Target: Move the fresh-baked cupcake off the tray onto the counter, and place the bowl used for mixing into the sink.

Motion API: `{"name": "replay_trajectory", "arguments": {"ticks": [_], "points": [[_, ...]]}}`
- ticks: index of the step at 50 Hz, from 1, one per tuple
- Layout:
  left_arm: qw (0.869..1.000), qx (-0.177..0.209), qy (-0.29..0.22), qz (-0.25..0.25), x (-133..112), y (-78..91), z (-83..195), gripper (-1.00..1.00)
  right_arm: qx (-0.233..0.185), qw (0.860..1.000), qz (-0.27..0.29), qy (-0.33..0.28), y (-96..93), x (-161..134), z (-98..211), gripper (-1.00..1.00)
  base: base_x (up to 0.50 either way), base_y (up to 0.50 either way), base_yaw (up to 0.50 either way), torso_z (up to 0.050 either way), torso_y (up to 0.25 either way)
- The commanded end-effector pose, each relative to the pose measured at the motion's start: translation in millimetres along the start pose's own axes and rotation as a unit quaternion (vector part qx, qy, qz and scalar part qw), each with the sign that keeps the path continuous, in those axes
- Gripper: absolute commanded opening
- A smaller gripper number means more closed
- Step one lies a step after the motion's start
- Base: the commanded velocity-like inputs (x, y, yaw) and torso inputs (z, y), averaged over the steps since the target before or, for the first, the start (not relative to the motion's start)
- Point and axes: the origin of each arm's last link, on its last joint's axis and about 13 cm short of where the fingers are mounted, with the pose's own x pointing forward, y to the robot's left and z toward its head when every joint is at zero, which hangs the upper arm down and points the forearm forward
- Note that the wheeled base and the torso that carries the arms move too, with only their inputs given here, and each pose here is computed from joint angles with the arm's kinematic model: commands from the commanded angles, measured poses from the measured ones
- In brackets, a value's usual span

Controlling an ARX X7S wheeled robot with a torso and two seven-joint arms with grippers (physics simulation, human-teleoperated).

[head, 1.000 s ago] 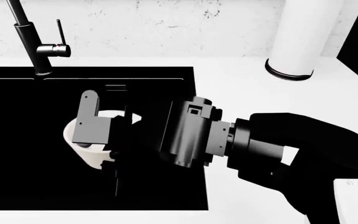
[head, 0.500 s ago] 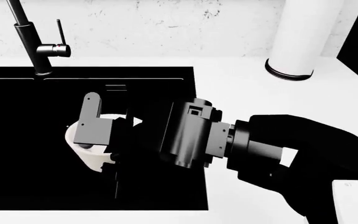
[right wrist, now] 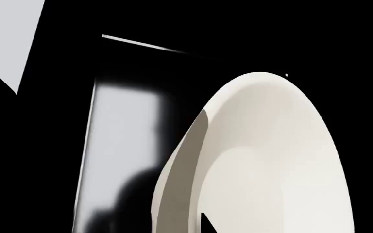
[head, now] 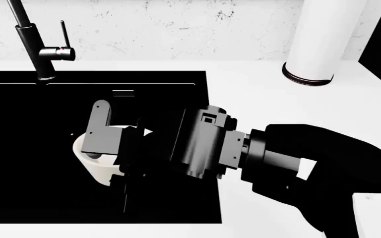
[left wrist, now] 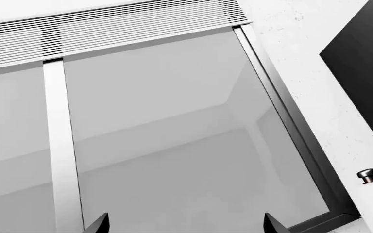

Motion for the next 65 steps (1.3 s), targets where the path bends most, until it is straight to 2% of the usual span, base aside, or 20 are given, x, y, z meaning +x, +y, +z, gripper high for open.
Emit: {"name": "replay_trajectory", "arguments": {"ticks": [1,8,9,32,43,44,46,50,51,54,56,58,60,65], "points": [[1.0,-0.001,-0.001,0.0,-0.2,0.1,0.1,1.0,0.022,0.999,0.028,0.017,8.4,8.4,-10.0,-1.0,0.0,0.0,0.0,0.0,0.0],[1.0,-0.003,0.0,-0.001,-0.6,-0.3,-0.3,1.0,0.022,0.999,0.03,0.017,9.4,9.1,-10.3,-1.0,0.0,0.0,0.0,0.0,0.0],[1.0,-0.002,0.001,-0.001,-0.9,-0.4,-0.4,1.0,0.016,0.999,0.024,0.021,8.5,9.0,-10.9,1.0,0.0,0.0,0.0,0.0,0.0],[1.0,-0.006,0.002,-0.008,2.2,-3.0,-2.4,1.0,0.022,1.0,0.004,0.005,-3.5,1.3,-6.1,1.0,0.0,0.0,0.0,0.0,0.0],[1.0,-0.004,-0.001,-0.011,4.4,-4.8,2.3,1.0,0.012,0.999,-0.014,-0.046,-19.3,-22.7,21.4,1.0,0.0,0.0,0.0,0.0,0.0],[1.0,-0.003,-0.002,-0.011,4.6,-4.7,3.6,1.0,0.025,0.998,-0.014,-0.061,-22.4,-27.4,25.7,1.0,0.0,0.0,0.0,0.0,0.0],[1.0,-0.003,-0.004,-0.011,5.3,-4.6,4.7,1.0,0.005,0.998,-0.024,-0.063,-26.6,-30.9,28.6,1.0,0.0,0.0,0.0,0.0,0.0],[1.0,-0.005,-0.009,-0.014,6.9,-7.1,5.4,1.0,0.006,0.996,-0.034,-0.082,-33.8,-38.2,34.3,1.0,0.0,0.0,0.0,0.0,0.0],[1.0,-0.005,-0.008,-0.015,6.8,-8.4,4.7,1.0,0.011,0.993,-0.049,-0.103,-40.6,-44.0,38.0,1.0,0.0,0.0,0.0,0.0,0.0],[1.0,-0.006,-0.01,-0.016,7.0,-9.8,4.3,1.0,0.006,0.991,-0.069,-0.115,-49.3,-52.4,41.8,1.0,0.0,0.0,0.0,0.0,0.0],[1.0,-0.009,-0.01,-0.017,7.8,-10.5,4.1,1.0,0.017,0.988,-0.077,-0.129,-54.1,-58.2,44.6,1.0,0.0,0.0,0.0,0.0,0.0],[1.0,-0.011,-0.012,-0.019,8.6,-12.6,4.7,1.0,0.018,0.983,-0.105,-0.15,-64.9,-69.6,48.0,1.0,0.0,0.0,0.0,0.0,0.0],[1.0,-0.011,-0.012,-0.02,9.0,-13.3,4.4,1.0,0.027,0.981,-0.104,-0.162,-66.4,-75.6,46.1,1.0,0.0,0.0,0.0,0.0,0.0],[0.999,-0.017,-0.011,-0.025,10.5,-16.7,2.0,1.0,0.031,0.972,-0.151,-0.18,-70.8,-105.2,26.5,1.0,0.0,0.0,0.0,0.0,0.0]]}}
